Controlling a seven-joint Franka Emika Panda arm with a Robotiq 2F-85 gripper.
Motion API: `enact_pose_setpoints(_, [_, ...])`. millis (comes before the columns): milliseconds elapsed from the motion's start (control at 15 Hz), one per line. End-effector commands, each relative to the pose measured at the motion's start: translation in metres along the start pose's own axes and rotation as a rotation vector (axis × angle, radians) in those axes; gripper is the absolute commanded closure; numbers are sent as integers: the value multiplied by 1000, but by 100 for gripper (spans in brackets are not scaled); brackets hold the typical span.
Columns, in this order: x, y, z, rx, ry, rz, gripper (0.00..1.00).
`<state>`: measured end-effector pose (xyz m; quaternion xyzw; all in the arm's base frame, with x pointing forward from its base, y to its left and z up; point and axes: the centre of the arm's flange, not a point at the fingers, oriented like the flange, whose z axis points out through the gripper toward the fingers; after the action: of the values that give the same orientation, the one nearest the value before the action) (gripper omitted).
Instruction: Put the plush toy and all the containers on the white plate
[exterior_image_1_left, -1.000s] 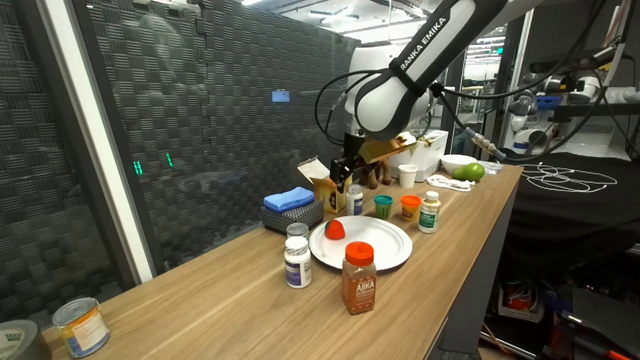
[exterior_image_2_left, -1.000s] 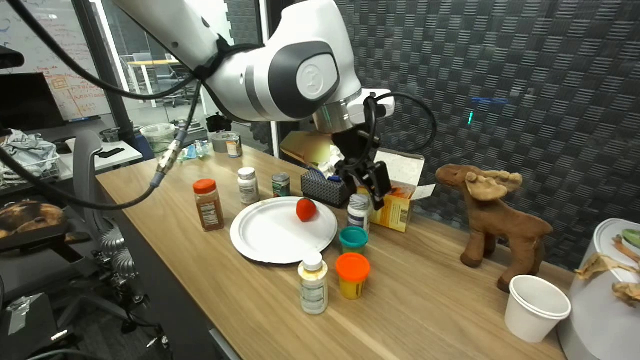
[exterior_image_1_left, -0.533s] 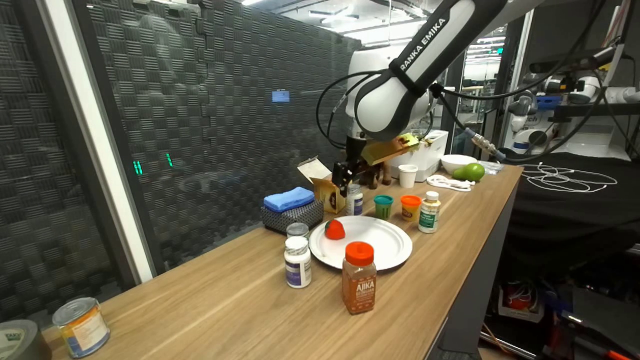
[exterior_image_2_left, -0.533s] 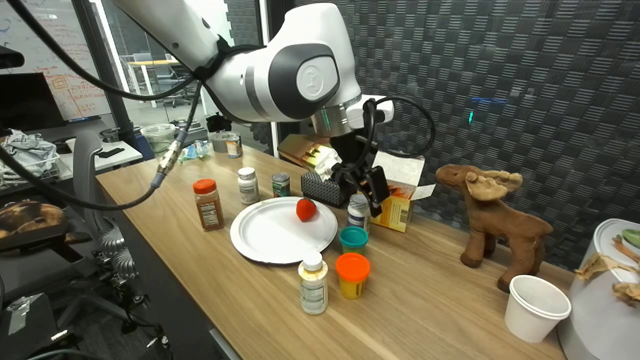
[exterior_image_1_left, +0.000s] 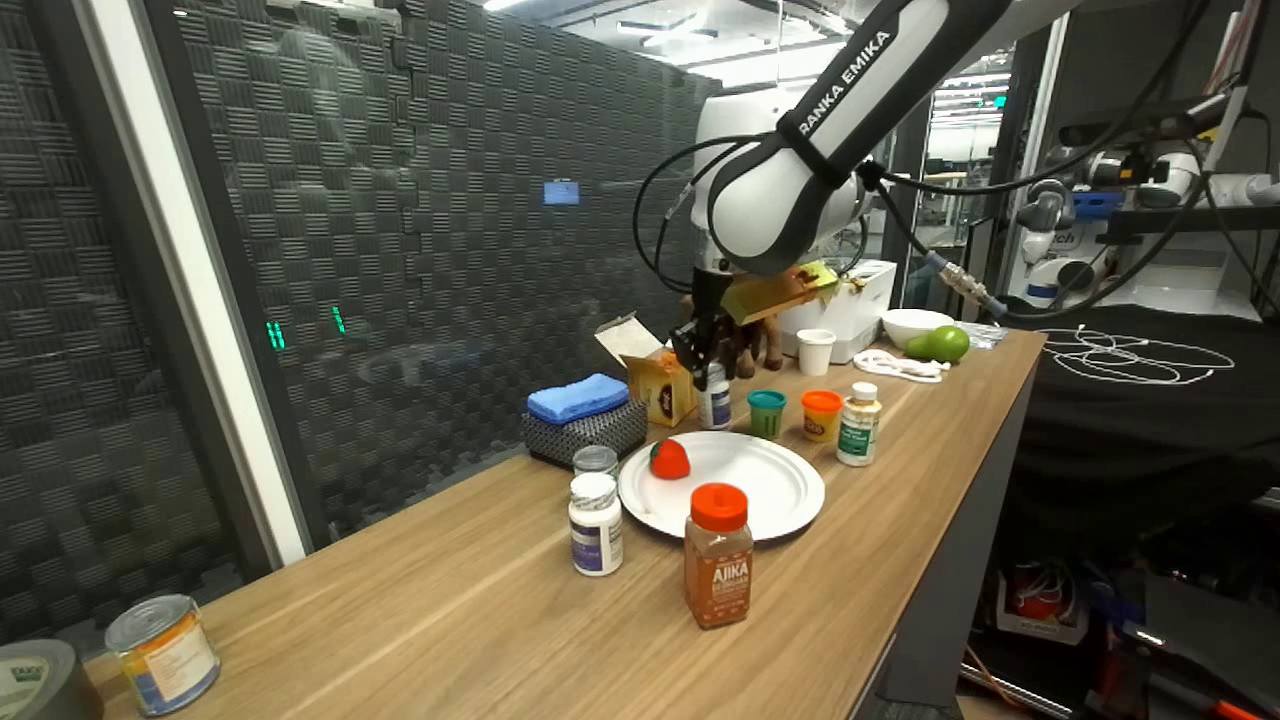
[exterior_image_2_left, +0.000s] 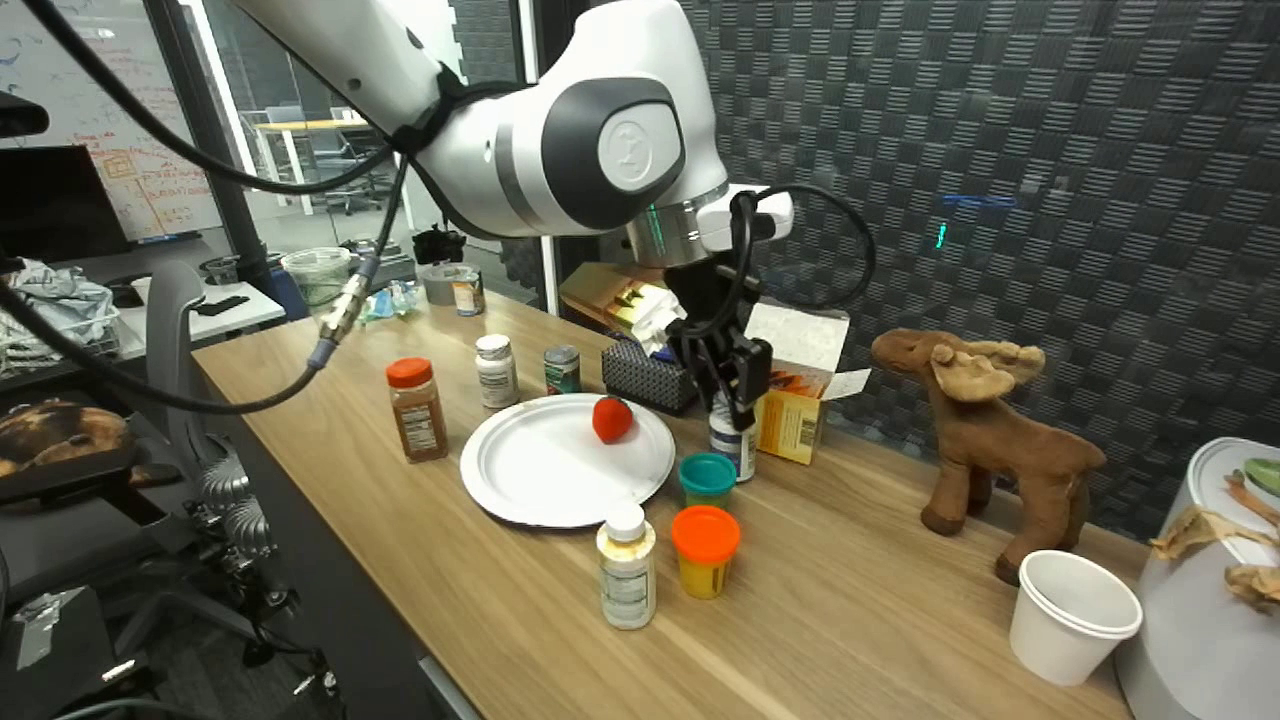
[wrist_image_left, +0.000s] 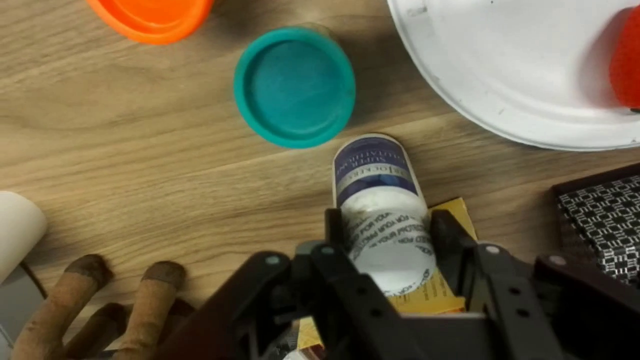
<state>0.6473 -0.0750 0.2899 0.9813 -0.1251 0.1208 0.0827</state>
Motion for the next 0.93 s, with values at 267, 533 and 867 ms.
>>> enact_pose_setpoints(267, [-1, 9, -56, -23, 41, 90, 75])
enact_pose_setpoints(533, [-24, -12, -81, 15, 19, 91, 75])
enact_pose_setpoints(867, [-44, -37, -54, 75, -43, 79, 76])
